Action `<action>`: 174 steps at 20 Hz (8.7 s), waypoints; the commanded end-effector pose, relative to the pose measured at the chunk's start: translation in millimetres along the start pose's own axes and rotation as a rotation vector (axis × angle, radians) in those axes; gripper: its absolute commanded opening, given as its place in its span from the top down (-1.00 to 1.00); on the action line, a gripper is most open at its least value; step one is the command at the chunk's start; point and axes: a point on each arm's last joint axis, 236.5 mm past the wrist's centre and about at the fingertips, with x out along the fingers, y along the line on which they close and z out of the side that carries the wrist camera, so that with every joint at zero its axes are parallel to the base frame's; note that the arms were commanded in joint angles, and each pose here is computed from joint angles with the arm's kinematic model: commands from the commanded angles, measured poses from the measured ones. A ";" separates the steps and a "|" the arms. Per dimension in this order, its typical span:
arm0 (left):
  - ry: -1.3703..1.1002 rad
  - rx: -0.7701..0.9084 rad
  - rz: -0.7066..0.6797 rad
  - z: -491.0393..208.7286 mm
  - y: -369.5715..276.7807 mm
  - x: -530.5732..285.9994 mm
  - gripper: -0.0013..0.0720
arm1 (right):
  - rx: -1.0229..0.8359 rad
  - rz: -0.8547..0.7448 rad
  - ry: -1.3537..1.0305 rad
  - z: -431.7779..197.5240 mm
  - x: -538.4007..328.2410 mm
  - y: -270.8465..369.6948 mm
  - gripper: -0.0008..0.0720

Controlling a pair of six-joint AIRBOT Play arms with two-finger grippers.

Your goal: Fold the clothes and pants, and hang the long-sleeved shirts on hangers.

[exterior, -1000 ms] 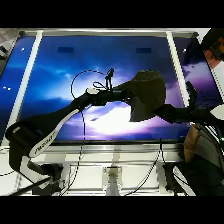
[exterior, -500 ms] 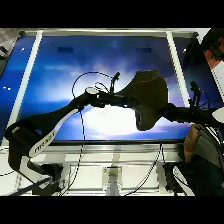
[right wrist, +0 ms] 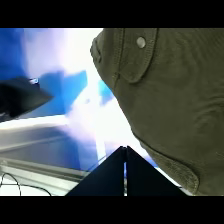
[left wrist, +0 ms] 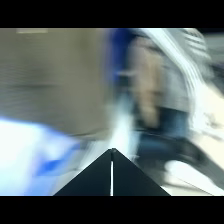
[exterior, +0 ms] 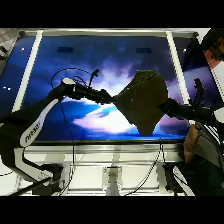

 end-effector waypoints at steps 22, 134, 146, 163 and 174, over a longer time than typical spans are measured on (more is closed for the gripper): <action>-0.218 -0.451 0.283 31.3 107.3 30.2 -0.14 | 0.027 0.118 0.074 -16.9 -2.9 28.7 0.92; -0.795 0.438 0.357 159.0 -187.5 -134.6 0.92 | -1.200 -0.277 -0.416 233.9 -67.1 183.6 0.94; -1.038 0.414 0.341 216.2 -183.0 -162.2 0.92 | -1.196 -0.137 -0.652 297.8 -42.0 223.1 0.95; -0.525 0.368 0.626 192.2 -48.5 -142.5 0.93 | -0.931 0.005 -0.096 213.2 73.1 146.5 0.94; -0.095 0.218 0.777 35.0 2.5 -113.6 0.93 | -0.614 -0.007 0.299 47.9 63.8 81.9 0.94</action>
